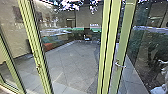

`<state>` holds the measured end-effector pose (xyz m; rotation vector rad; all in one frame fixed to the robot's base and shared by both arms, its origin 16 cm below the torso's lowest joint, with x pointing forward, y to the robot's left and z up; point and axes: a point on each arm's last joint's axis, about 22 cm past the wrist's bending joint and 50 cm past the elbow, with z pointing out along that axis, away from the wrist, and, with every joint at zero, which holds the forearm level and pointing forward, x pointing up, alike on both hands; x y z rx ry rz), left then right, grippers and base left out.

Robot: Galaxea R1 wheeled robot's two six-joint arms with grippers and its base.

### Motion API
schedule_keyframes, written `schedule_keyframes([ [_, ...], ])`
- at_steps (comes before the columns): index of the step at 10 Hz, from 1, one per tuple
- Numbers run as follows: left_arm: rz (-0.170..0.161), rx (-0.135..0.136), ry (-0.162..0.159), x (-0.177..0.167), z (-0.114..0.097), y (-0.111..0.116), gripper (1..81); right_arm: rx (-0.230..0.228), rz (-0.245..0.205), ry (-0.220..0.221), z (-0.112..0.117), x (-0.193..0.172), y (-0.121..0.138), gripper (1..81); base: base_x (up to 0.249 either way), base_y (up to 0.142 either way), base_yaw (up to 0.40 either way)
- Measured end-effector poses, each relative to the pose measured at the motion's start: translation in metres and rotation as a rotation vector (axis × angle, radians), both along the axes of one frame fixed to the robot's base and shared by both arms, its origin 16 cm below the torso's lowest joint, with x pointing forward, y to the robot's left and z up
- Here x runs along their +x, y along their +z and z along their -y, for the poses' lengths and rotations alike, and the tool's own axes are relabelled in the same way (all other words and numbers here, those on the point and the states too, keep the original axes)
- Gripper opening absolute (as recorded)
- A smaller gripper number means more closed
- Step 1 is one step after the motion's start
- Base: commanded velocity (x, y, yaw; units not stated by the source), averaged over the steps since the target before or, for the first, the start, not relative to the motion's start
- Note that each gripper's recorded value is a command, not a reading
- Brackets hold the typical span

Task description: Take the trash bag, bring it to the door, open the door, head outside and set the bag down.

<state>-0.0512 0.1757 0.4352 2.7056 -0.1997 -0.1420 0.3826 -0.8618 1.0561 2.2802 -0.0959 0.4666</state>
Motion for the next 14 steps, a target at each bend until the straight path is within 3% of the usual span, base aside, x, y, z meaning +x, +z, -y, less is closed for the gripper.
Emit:
schedule_keyframes([
  [3, -0.005, 0.002, 0.017, 0.0, 0.0, 0.0, 1.0, 0.041, 0.01, -0.085, 0.017, -0.003, -0.008, 81.1, 0.0, 0.0, 0.0],
  [5, -0.007, 0.003, 0.024, 0.0, -0.001, 0.0, 1.0, 0.032, 0.009, -0.103, 0.025, 0.001, -0.009, 81.1, 0.0, 0.0, 0.0],
  [7, -0.007, 0.003, 0.025, 0.0, -0.001, 0.0, 1.0, -0.031, -0.026, -0.041, 0.031, 0.006, -0.017, 81.1, 0.0, 0.0, 0.0],
  [8, -0.002, 0.002, 0.017, 0.003, -0.001, 0.0, 1.0, -0.081, -0.031, 0.029, 0.035, 0.008, -0.019, 81.1, 0.0, 0.0, 0.0],
  [9, 0.007, 0.001, 0.002, 0.008, -0.001, 0.0, 1.0, -0.132, -0.009, 0.101, 0.041, 0.006, -0.011, 81.1, 0.0, 0.0, 0.0],
  [10, 0.017, 0.002, -0.007, 0.014, -0.002, 0.0, 1.0, -0.179, 0.026, 0.122, 0.053, -0.001, 0.012, 81.1, 0.0, 0.0, 0.0],
  [12, 0.025, 0.002, -0.01, 0.018, -0.001, 0.0, 1.0, -0.205, 0.043, 0.085, 0.073, -0.022, 0.032, 81.1, 0.0, 0.0, 0.0],
  [13, 0.02, 0.002, -0.01, 0.016, -0.001, 0.0, 1.0, -0.182, 0.049, 0.043, 0.077, -0.031, 0.034, 81.1, 0.0, 0.0, 0.0],
  [14, 0.02, 0.002, -0.01, 0.016, -0.002, 0.0, 1.0, -0.117, 0.055, 0.006, 0.07, -0.034, 0.026, 81.1, 0.0, 0.0, 0.0],
])
